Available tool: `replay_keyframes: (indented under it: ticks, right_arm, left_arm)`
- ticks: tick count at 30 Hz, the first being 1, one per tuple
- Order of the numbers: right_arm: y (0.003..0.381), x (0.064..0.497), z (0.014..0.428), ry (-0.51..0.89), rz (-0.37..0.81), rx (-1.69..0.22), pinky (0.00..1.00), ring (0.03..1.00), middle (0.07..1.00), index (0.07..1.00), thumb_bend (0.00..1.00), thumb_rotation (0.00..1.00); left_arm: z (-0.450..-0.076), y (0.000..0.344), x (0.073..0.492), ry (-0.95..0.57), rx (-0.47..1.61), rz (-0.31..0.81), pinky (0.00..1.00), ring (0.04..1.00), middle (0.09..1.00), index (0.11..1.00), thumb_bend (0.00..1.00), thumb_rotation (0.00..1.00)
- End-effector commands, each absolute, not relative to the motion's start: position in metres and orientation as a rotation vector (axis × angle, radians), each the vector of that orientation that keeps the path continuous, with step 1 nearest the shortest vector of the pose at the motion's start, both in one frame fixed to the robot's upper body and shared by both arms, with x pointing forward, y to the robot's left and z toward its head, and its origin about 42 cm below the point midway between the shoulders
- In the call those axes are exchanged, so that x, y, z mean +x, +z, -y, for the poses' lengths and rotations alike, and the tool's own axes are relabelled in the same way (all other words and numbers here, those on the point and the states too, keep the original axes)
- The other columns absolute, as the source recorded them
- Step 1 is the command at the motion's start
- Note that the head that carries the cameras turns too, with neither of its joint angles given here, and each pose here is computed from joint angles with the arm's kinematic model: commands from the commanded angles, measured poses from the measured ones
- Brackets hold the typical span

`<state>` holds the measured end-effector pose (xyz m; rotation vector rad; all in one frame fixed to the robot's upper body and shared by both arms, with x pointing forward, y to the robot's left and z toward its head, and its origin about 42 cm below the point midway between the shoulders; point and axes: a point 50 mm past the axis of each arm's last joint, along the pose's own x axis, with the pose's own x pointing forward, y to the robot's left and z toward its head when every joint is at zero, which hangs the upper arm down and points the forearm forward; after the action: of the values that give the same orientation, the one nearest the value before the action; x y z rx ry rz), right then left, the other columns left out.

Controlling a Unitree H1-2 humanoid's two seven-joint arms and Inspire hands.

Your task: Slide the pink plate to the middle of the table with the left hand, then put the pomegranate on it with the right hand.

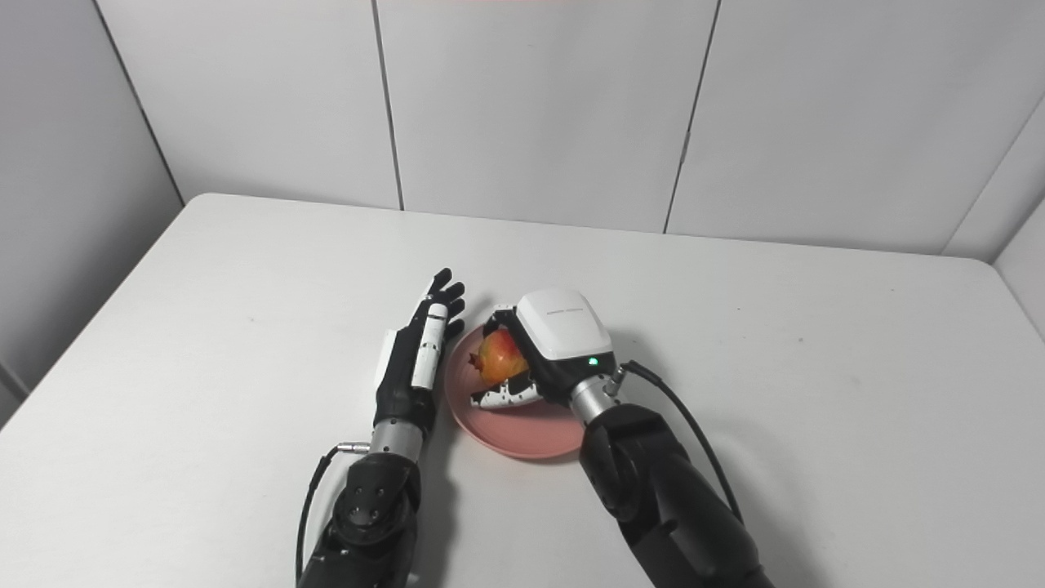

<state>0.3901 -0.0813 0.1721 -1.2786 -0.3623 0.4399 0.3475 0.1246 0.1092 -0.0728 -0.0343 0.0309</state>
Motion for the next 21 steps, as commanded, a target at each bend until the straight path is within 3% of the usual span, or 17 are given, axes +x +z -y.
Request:
replay_keyframes:
  ticks: [1,3,7,9,18,21]
  right_arm:
    - [0.189,0.395,0.083,0.419,0.411,-1.294,0.39,0.413,0.473,0.565,0.6,0.35]
    - [0.191,0.395,0.085,0.417,0.409,-1.292,0.39,0.424,0.489,0.556,0.67,0.38]
    - [0.194,0.393,0.087,0.41,0.383,-1.282,0.54,0.597,0.65,0.683,0.81,0.47]
    - [0.196,0.393,0.087,0.412,0.372,-1.274,0.61,0.662,0.707,0.724,0.84,0.5]
    - [0.202,0.389,0.09,0.41,0.377,-1.217,0.64,0.738,0.776,0.791,0.89,0.54]
    - [0.203,0.389,0.092,0.415,0.369,-1.21,0.7,0.791,0.826,0.837,0.91,0.59]
  left_arm:
    - [-0.118,0.119,0.357,0.021,-0.095,0.053,0.89,0.917,0.918,0.911,0.4,1.0]
    - [-0.118,0.118,0.357,0.02,-0.098,0.052,0.89,0.916,0.918,0.911,0.41,1.0]
    - [-0.119,0.118,0.356,0.022,-0.101,0.048,0.9,0.917,0.917,0.907,0.4,1.0]
    - [-0.12,0.119,0.356,0.022,-0.099,0.046,0.9,0.915,0.916,0.905,0.4,1.0]
    - [-0.122,0.119,0.355,0.008,-0.081,0.046,0.88,0.916,0.921,0.909,0.4,1.0]
    - [-0.122,0.118,0.355,0.005,-0.083,0.049,0.88,0.915,0.92,0.91,0.4,1.0]
